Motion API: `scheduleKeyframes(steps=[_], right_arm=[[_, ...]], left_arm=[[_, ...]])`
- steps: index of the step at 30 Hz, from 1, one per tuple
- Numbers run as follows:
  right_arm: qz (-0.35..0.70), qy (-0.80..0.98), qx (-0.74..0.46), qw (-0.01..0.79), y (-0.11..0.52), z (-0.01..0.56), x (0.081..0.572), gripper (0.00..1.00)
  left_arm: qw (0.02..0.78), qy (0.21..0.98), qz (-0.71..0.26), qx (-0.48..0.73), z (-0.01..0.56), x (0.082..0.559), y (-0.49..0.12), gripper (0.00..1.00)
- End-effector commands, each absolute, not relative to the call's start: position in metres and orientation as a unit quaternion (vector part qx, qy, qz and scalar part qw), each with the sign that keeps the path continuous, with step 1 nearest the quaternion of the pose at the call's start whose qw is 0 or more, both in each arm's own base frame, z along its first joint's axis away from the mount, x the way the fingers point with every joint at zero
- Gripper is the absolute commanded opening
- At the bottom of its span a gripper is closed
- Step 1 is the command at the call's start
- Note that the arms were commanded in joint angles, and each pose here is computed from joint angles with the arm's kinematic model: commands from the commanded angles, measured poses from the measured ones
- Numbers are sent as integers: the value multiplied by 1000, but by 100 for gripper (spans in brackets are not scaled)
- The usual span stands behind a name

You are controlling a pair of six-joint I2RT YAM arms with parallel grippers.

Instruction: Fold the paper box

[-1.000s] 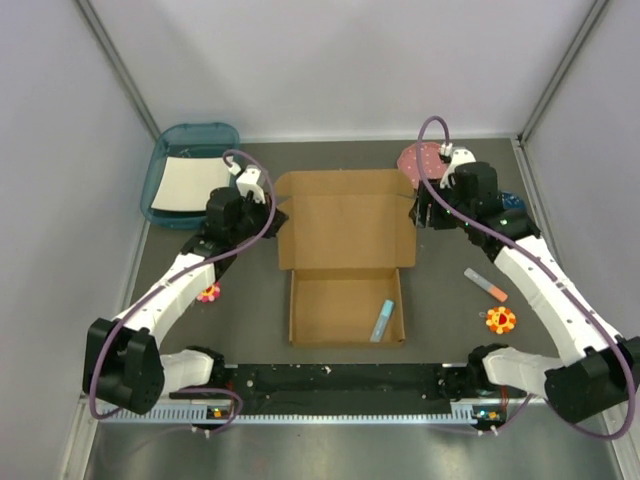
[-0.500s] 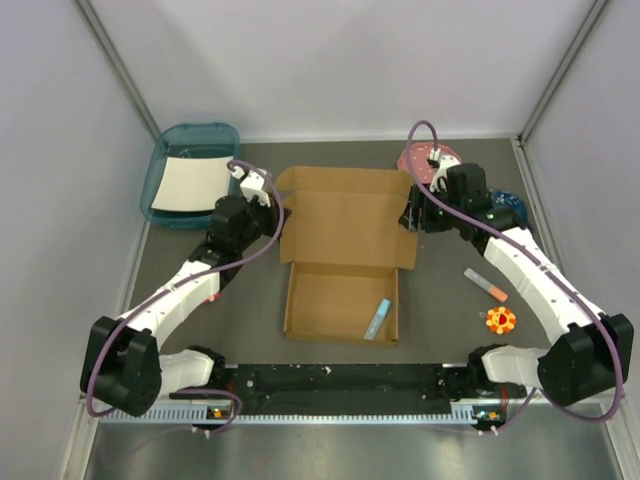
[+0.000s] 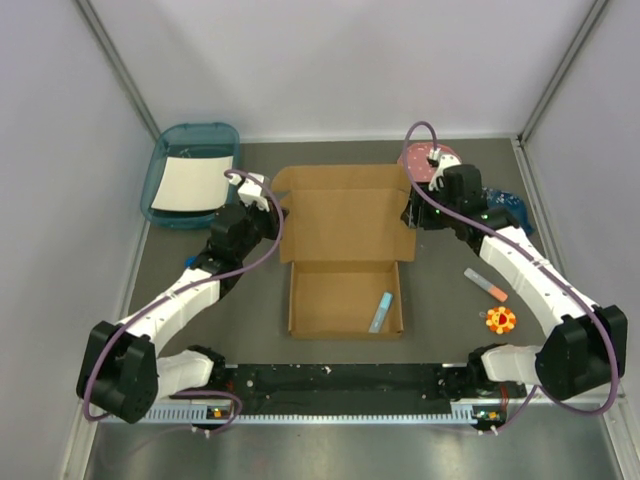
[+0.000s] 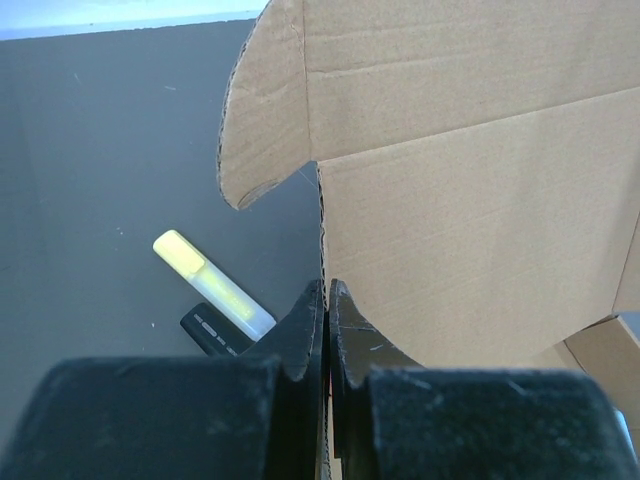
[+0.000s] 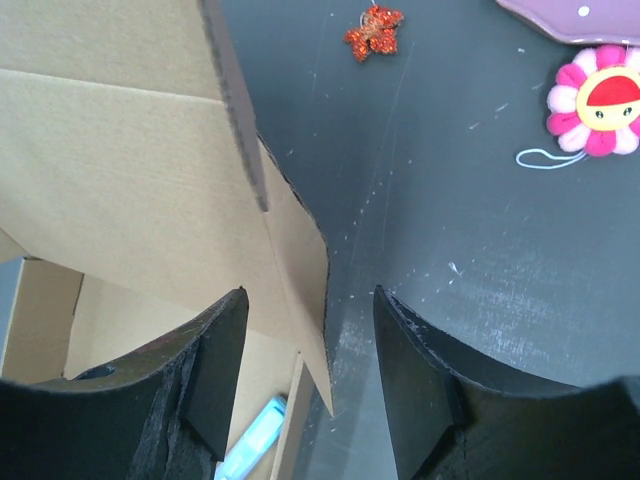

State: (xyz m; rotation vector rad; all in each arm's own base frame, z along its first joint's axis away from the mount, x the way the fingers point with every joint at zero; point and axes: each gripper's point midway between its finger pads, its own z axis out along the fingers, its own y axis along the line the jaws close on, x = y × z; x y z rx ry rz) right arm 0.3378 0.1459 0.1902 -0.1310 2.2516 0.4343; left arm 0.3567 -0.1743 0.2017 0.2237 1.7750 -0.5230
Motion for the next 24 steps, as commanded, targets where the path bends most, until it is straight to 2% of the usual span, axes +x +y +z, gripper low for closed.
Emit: scheduleKeyframes(steps=[1,13,16,24], right_arm=[[175,878,-47,443,146,198,350,53],[170,852,-46,494,143,213,361,57],[180,849,-46,495,147,209,362,55],[215,829,-46,514,156,214,363,41]], left_arm=[[625,744,-217,94,217,359,-171,0],[618,746,-227,105,217,357,-177,0],[616,746,-229,108,217,357,-178,0],[616,745,-233,110,217,356,-179,0]])
